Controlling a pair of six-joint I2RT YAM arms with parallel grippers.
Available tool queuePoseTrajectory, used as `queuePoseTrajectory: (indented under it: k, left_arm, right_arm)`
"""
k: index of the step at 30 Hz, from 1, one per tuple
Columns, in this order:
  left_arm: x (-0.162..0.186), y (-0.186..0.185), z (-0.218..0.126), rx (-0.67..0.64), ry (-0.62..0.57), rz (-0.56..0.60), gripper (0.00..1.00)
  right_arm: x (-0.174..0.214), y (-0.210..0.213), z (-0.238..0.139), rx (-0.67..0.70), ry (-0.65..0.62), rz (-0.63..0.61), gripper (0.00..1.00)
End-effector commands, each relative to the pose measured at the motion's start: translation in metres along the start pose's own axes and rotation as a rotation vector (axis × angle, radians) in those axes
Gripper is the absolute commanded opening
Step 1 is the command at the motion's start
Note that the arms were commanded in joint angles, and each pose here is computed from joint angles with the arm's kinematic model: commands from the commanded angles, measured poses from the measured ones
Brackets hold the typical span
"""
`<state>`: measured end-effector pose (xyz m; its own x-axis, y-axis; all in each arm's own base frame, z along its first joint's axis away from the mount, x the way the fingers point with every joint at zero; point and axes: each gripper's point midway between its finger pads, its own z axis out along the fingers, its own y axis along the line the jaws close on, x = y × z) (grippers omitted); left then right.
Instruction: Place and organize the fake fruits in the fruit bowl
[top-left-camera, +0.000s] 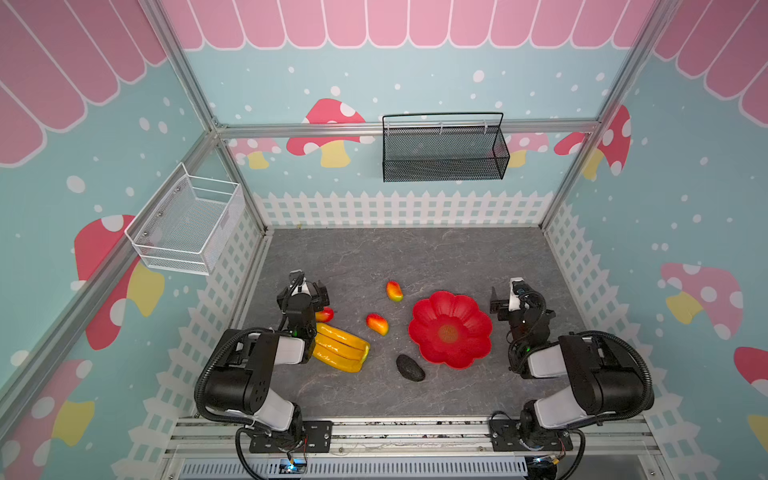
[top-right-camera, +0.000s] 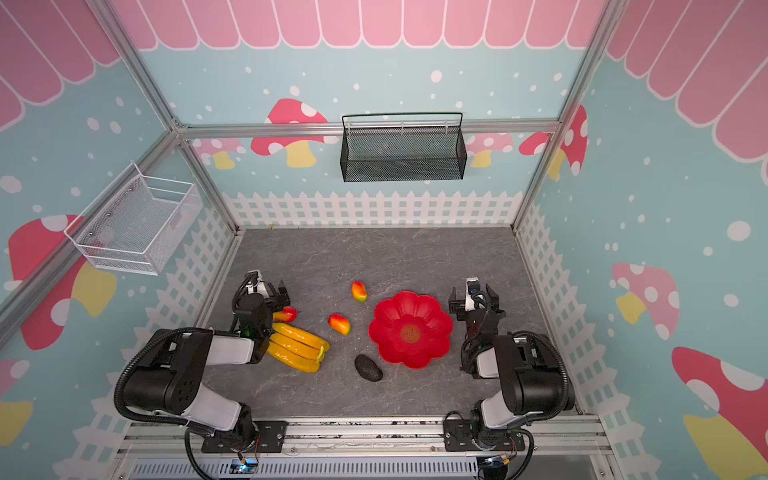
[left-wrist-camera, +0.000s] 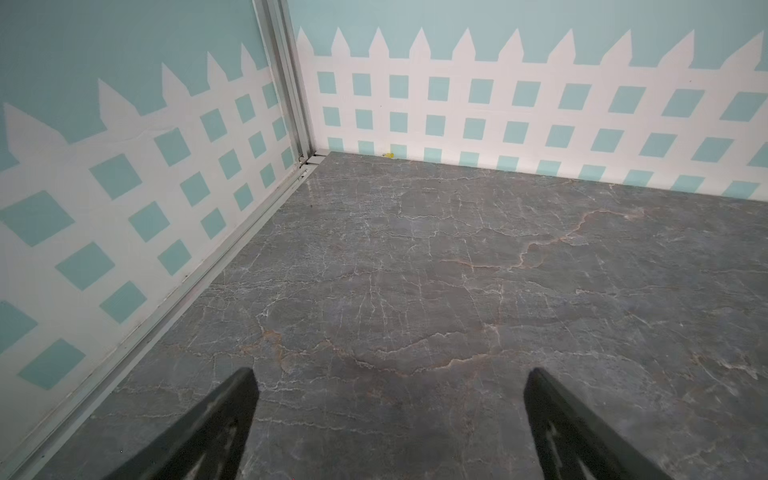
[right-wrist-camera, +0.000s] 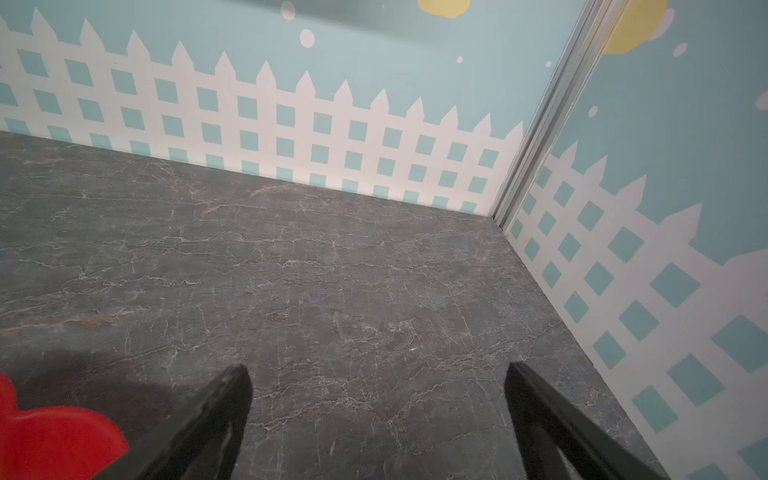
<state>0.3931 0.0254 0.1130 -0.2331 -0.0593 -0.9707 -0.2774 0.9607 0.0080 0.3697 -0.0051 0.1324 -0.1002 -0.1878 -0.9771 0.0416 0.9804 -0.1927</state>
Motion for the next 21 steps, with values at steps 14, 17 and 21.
queuePoseTrajectory:
  k: [14,17,21]
  left_arm:
    - [-0.007,0.0,0.002,0.006,-0.013,-0.005,1.0]
    - [-0.008,0.0,0.002,0.006,-0.016,-0.005,1.0]
    - [-0.017,0.006,-0.011,-0.009,-0.066,-0.025,1.0]
  right_arm:
    - [-0.002,0.001,0.0,-0.011,-0.009,-0.012,0.98]
    - [-0.002,0.001,-0.001,-0.01,-0.011,-0.012,0.98]
    - [-0.022,-0.01,-0.022,0.052,-0.086,0.0,0.98]
